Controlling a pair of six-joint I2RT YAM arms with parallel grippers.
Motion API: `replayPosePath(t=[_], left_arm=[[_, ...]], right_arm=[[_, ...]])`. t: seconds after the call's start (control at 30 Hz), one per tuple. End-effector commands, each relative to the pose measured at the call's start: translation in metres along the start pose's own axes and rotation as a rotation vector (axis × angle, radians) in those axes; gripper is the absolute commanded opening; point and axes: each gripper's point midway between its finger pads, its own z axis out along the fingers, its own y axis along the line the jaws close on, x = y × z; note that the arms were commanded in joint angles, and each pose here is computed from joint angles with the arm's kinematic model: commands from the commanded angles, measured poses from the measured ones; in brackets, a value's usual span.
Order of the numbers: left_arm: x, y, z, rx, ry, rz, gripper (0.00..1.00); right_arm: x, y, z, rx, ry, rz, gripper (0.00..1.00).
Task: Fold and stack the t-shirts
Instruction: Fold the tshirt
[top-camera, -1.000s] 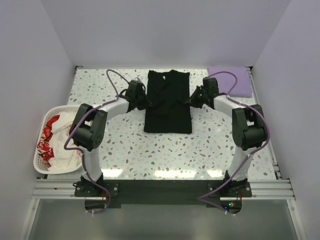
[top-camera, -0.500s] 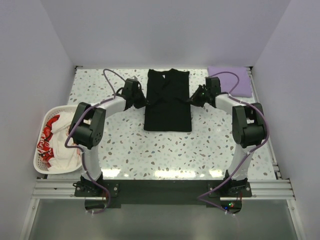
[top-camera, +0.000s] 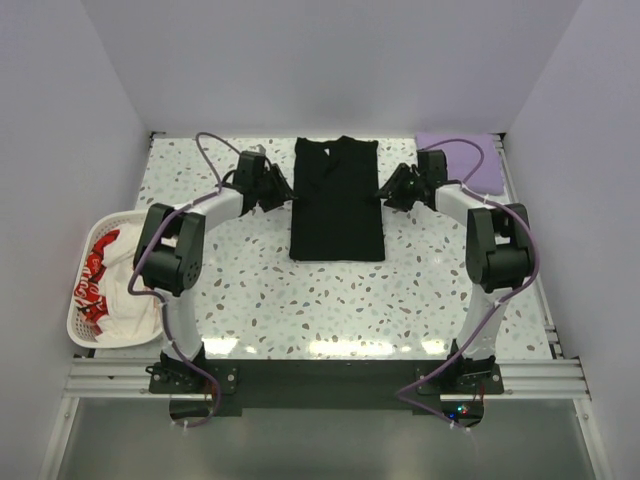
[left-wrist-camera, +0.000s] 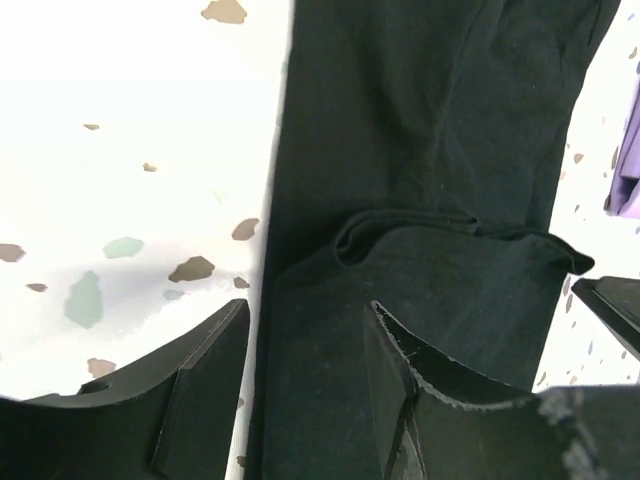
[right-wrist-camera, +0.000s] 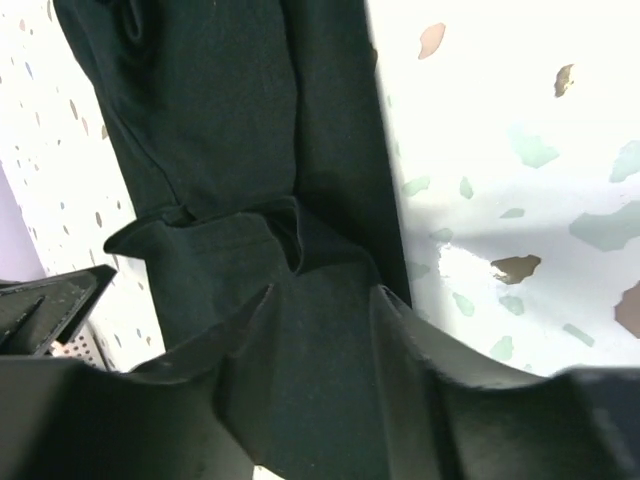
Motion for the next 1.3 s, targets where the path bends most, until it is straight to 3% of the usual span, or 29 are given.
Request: replayPosePath(t=[0.0, 0.17, 0.2, 0.3, 0.33, 0.47, 0.57, 0.83, 1.27], left_arm=[[-0.035, -0.034, -0.025, 0.084, -0.112, 0.059, 0.53], [-0.025, -0.061, -0.028, 0.133, -0.105, 0.097, 0.29], [-0.022, -0.065, -0.027, 0.143, -0.098, 0.101, 0.17], [-0.011, -0.084, -0.011, 0.185, -0.056, 0.118, 0.0], [-0.005, -0.091, -0.007, 0.2, -0.04, 0.127, 0.0], [0.007, -0.119, 0.013, 0.317, -0.003, 0.184, 0.0], [0.014, -0.129, 0.026, 0.38, 0.044, 0.212, 0.0], [0.023, -0.111, 0.061, 0.324, 0.084, 0.246, 0.0], [0.038, -0.036, 0.096, 0.102, 0.125, 0.143, 0.0]], right_arm=[[-0.032, 0.026, -0.022, -0.037, -0.086, -0.086, 0.47], [-0.022, 0.049, -0.032, -0.057, -0.106, -0.16, 0.47], [-0.018, 0.053, -0.031, -0.065, -0.102, -0.174, 0.45], [-0.002, 0.075, -0.017, -0.122, -0.065, -0.212, 0.29], [0.006, 0.083, -0.012, -0.144, -0.047, -0.225, 0.19], [0.024, 0.11, 0.014, -0.231, 0.014, -0.287, 0.06], [0.029, 0.114, 0.027, -0.26, 0.041, -0.298, 0.04], [0.036, 0.098, 0.067, -0.256, 0.099, -0.313, 0.03], [0.024, 0.05, 0.092, -0.225, 0.158, -0.177, 0.04]])
